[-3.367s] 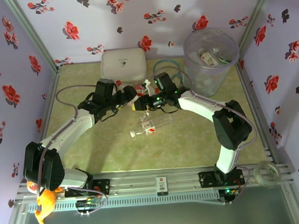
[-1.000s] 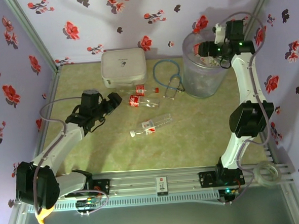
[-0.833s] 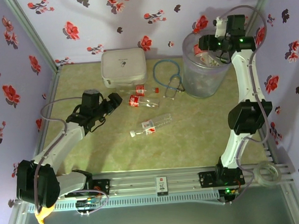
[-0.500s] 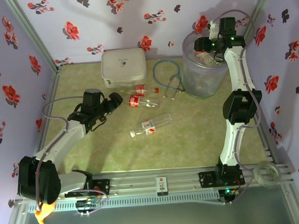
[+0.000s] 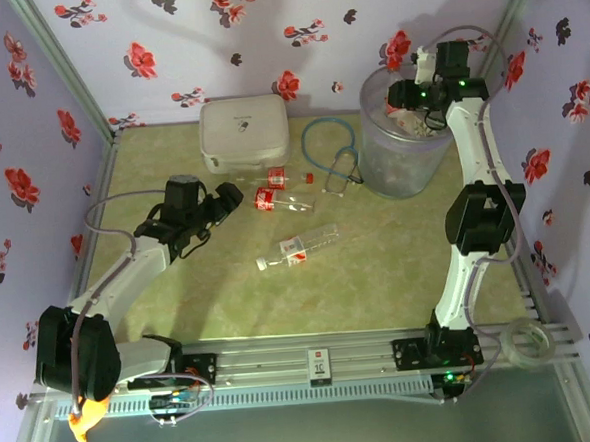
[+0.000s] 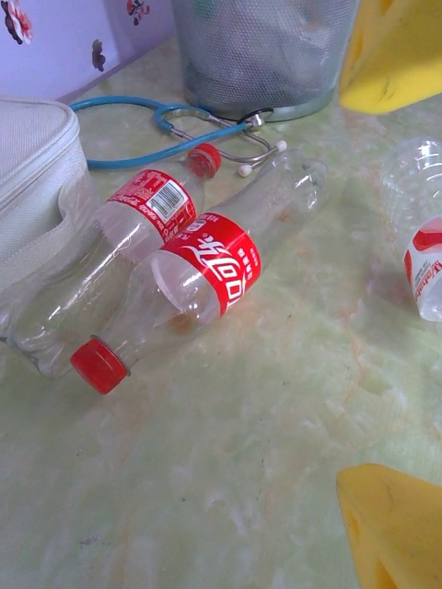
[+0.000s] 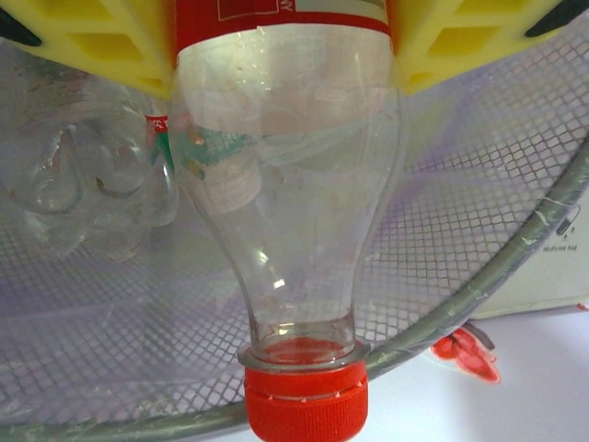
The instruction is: Put the plastic bottles in the bin
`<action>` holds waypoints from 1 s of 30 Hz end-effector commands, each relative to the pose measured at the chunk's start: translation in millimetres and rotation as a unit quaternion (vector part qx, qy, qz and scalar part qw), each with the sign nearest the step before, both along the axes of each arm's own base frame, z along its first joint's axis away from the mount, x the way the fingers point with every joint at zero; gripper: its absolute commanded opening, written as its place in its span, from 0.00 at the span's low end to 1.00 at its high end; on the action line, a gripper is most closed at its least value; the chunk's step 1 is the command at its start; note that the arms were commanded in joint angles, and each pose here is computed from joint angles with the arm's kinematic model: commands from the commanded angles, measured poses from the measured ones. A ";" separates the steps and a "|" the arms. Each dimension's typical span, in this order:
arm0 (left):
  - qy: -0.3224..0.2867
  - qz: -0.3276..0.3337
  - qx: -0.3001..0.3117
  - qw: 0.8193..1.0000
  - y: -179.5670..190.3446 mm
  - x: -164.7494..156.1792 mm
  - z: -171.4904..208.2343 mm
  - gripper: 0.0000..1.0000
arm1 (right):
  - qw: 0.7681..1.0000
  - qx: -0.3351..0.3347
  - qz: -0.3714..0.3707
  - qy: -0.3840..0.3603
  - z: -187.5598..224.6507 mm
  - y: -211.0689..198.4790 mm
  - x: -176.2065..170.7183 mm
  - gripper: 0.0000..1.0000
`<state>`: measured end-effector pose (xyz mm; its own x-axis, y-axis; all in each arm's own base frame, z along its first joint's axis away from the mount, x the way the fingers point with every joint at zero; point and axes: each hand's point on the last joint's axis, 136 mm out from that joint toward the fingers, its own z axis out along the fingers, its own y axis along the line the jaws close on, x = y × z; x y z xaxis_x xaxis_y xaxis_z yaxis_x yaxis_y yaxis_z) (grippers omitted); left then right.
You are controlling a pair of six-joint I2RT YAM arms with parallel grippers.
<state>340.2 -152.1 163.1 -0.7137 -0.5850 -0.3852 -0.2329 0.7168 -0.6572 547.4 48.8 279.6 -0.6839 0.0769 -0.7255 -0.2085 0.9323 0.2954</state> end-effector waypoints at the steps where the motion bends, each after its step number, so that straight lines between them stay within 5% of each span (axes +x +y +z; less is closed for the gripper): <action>1: -0.024 -0.007 -0.010 1.000 -3.1 5.9 16.4 0.98 | 1.000 0.000 0.025 0.019 13.7 8.4 -31.2 0.50; 9: -0.023 -0.006 -0.012 1.000 -2.9 4.2 15.2 0.98 | 0.998 -0.031 0.041 0.021 27.9 6.1 -50.2 0.49; 30: -0.021 -0.006 -0.014 1.000 -3.5 4.7 9.6 0.98 | 0.989 0.017 0.087 0.122 -63.2 33.3 -81.7 0.51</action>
<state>343.4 -154.6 167.9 -0.7081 -0.5867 -0.3930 -0.2146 0.7090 -0.6718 493.8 67.2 264.6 -0.7199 -0.0329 -0.6933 -0.3234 0.8997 0.2931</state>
